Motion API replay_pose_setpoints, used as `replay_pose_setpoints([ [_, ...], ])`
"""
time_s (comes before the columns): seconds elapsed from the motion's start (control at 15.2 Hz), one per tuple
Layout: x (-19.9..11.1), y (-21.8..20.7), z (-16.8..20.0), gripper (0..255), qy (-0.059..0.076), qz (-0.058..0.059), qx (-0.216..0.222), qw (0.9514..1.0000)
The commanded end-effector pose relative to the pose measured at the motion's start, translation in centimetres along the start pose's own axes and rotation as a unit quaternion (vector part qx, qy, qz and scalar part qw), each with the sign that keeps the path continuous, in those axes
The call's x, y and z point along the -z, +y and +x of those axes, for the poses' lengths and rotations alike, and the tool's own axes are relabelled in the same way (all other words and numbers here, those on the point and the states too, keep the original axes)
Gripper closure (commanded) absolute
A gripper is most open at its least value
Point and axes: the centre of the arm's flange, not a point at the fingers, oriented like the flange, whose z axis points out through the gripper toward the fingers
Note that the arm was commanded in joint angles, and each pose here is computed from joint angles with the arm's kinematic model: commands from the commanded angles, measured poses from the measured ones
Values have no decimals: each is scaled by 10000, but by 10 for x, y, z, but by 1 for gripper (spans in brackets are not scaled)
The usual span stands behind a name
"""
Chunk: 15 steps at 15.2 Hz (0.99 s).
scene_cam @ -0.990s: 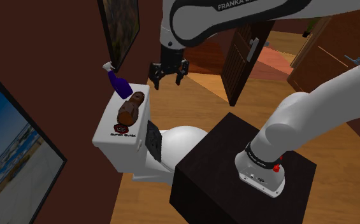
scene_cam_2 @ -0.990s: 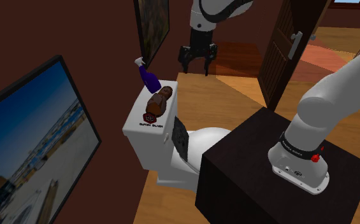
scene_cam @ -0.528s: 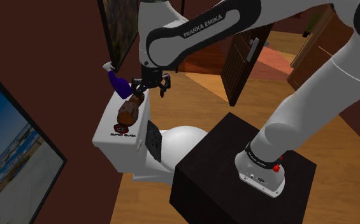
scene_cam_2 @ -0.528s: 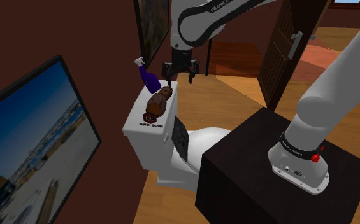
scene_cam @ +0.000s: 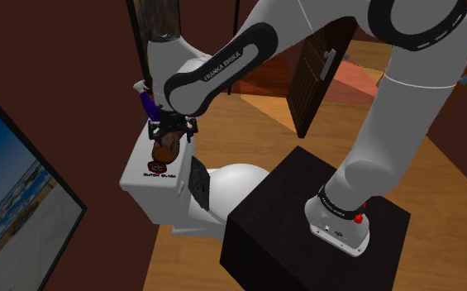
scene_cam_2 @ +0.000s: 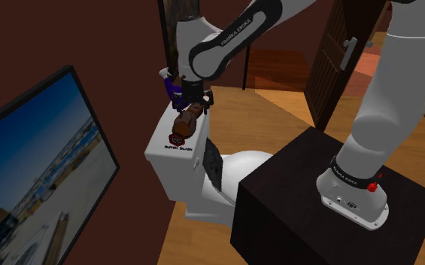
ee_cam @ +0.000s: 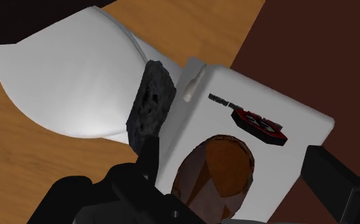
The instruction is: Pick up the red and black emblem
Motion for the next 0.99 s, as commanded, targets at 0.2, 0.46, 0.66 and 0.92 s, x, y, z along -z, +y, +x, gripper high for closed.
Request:
replay_pose_setpoints([
  [0.2, -51, -42, 23, 0, -6, -82, -304, 9995],
  [0.46, -91, -73, 41, 0, -11, -144, -539, 9984],
  [0.66, -112, -80, 46, 0, -12, -159, -597, 9981],
  [0.92, -133, -79, 46, 0, -12, -159, -597, 9981],
])
